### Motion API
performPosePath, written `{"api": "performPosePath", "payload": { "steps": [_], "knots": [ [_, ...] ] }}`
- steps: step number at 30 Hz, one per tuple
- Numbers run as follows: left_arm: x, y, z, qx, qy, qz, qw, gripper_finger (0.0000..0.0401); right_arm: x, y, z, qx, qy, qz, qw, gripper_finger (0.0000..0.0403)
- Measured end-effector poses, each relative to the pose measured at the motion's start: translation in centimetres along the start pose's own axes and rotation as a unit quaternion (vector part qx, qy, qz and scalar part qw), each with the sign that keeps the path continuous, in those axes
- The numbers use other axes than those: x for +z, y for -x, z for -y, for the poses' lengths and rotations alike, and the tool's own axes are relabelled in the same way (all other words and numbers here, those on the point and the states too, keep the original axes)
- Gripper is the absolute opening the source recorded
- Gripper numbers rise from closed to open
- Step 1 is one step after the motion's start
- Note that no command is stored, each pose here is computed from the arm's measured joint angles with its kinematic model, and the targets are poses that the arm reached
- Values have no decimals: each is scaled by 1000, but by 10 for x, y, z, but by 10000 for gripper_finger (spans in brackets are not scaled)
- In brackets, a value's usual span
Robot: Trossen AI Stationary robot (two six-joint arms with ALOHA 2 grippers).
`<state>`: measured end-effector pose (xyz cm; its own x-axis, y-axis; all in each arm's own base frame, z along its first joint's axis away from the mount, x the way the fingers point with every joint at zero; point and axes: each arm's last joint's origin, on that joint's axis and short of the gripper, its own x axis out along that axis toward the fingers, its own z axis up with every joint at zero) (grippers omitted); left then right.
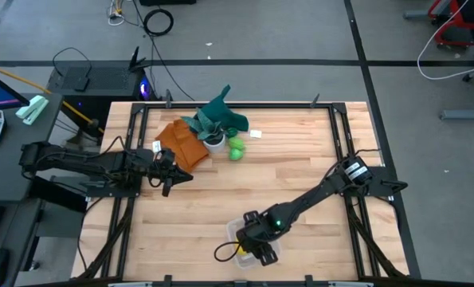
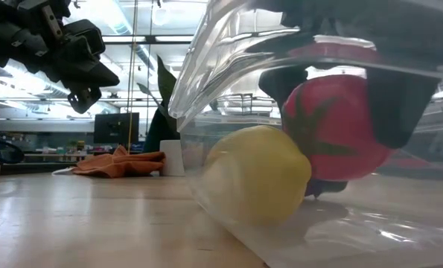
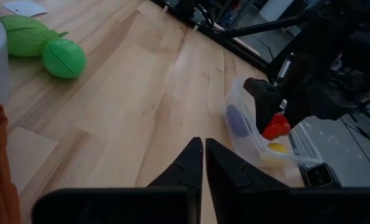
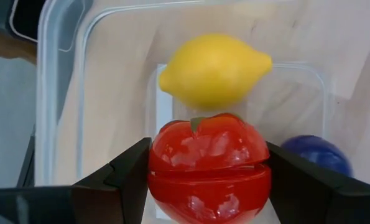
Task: Pick and placing Produce into tupperware
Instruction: Put the tomato into the transparent bin
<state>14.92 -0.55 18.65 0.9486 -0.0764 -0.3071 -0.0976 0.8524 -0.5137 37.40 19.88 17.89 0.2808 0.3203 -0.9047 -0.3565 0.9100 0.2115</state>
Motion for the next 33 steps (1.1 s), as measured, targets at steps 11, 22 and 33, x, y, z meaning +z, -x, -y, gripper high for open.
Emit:
{"api": "performPosePath", "payload": {
  "steps": [11,22,33],
  "knots": [
    [0,0,0,0,1,0,1000,16,0,0,3,3,0,0,1000,234],
    [0,0,0,0,1,0,1000,24,-1,-5,3,16,-4,-10,1000,234],
    [-1,0,0,2,1,-3,1000,12,0,-10,5,18,-10,-6,1000,238]
  ]
}}
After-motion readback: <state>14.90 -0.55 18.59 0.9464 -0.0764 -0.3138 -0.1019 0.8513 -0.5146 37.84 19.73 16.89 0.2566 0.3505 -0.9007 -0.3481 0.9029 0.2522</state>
